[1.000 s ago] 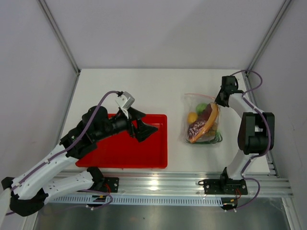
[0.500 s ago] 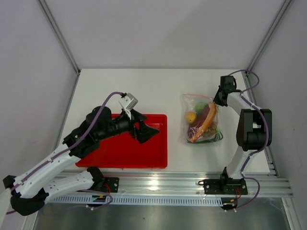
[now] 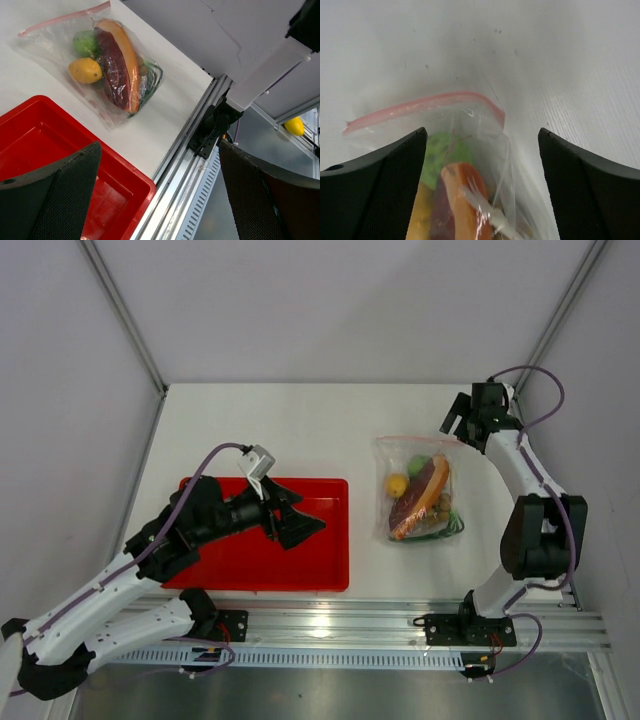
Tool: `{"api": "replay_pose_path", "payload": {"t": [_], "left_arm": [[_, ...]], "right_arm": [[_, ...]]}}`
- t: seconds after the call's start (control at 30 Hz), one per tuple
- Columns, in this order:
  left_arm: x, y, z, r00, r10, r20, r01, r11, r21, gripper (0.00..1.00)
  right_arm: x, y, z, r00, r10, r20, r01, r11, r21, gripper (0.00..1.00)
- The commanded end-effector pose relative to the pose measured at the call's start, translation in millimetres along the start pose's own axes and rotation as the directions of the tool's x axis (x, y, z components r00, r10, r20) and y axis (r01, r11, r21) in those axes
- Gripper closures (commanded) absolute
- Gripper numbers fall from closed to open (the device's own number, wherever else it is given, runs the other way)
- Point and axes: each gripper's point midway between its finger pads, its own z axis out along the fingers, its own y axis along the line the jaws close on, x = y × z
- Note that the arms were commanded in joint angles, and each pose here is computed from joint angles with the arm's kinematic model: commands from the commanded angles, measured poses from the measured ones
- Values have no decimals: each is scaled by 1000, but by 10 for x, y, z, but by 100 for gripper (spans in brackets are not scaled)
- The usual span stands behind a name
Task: Place the food in the zip-top bag and seal the zipper
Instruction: Reset both arms
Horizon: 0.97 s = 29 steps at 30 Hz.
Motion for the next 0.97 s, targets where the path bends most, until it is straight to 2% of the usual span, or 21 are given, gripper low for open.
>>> {"api": "replay_pose_path", "payload": {"t": [0.0,0.03,0.07,0.17,0.2,0.37,0.43,0.47,0.63,0.83,0.93], "left_arm": [[17,-32,12,999,-48,8,47,999,21,0],[45,-15,21,998,-55,5,55,998,16,0],[37,-10,23,998,-65,9,65,998,11,1],[84,39,25,996,-90,4,90,996,-14,0],[97,89,27,995,-95,8,95,995,-40,1],[226,255,-12,991,-130,18,131,985,-112,0],[216,261,-41,990,-140,34,143,983,-112,0],[274,283,-28,988,-153,31,156,981,-112,1],[384,340,-40,973,-221,60,226,967,-113,1],[604,399,-11,950,-302,76,308,948,-80,1],[740,383,38,933,-353,72,355,935,-15,0]], "right_arm": [[-417,-18,-612,991,14,134,-14,1000,4,6],[-327,-50,-692,993,6,117,-7,1000,9,1],[-371,-46,-899,989,25,146,-24,1000,-14,1],[-133,-51,-1201,991,24,129,-18,999,-47,0],[13,-19,-1253,996,15,86,-8,997,-77,1],[768,-128,-1383,996,22,-82,-25,999,-34,1],[896,-145,-1542,997,46,-58,-48,999,-23,1],[1090,-90,-1593,997,20,-78,-23,999,-43,1],[1367,17,-1945,992,114,-63,-122,981,-153,1],[1722,182,-2108,990,77,-116,-105,960,-259,1],[1918,247,-2126,991,29,-131,-68,950,-303,0]]}}
